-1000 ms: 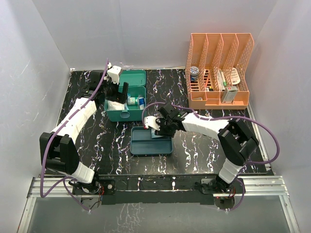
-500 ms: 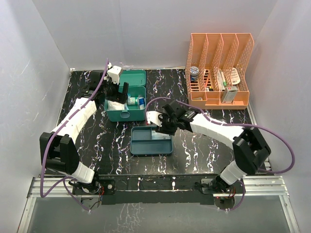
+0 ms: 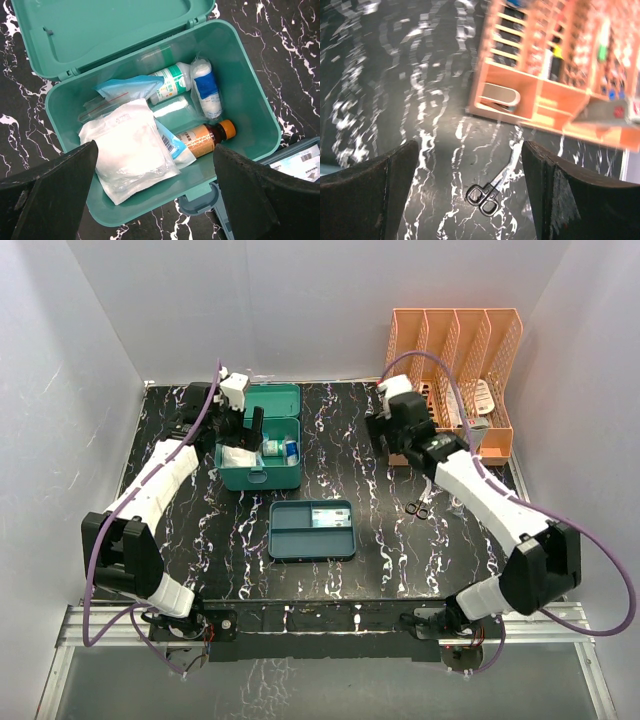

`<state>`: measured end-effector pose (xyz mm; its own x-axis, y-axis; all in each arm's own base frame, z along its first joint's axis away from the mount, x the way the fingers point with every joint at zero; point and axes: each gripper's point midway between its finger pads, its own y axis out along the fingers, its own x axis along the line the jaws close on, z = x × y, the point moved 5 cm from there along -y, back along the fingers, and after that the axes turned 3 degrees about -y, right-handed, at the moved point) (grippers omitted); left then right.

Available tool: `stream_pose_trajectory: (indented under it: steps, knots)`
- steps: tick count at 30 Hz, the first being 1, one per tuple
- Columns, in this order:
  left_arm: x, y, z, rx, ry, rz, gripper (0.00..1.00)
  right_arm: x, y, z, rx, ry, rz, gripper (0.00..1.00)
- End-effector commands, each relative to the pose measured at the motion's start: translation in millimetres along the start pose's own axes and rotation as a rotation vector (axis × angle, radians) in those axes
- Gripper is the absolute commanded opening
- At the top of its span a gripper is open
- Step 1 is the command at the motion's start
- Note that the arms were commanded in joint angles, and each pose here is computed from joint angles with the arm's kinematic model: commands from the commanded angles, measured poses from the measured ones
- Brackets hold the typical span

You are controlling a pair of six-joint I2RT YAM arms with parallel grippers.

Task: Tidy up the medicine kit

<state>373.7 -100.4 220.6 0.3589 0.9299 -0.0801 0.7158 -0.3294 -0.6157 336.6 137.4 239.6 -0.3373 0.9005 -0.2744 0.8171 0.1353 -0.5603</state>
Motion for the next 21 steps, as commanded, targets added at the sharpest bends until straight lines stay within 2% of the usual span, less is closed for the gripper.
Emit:
stream_pose_trajectory:
  steps: [1,7,10,14,21]
  knots:
    - [2.6,-11.2,-21.0,-0.04,-0.042,-0.028,0.99,-37.7,5.8,23.4,0.174,0.383,0.274,0.82]
    - [3.1,-16.3,-24.8,-0.05,-0.046,-0.039,0.99,-34.7,5.6,45.3,0.265,0.661,0.402,0.77]
    - [3.4,-17.5,-25.1,-0.052,-0.05,-0.042,0.99,-28.1,2.6,58.0,0.317,0.748,0.427,0.73]
    - [2.6,-16.2,-24.7,-0.05,-0.06,-0.04,0.99,-24.4,-1.1,71.9,0.344,0.816,0.459,0.72]
    - [2.7,-13.5,-24.0,-0.046,-0.065,-0.038,0.99,-24.3,6.1,93.2,0.404,0.818,0.439,0.67]
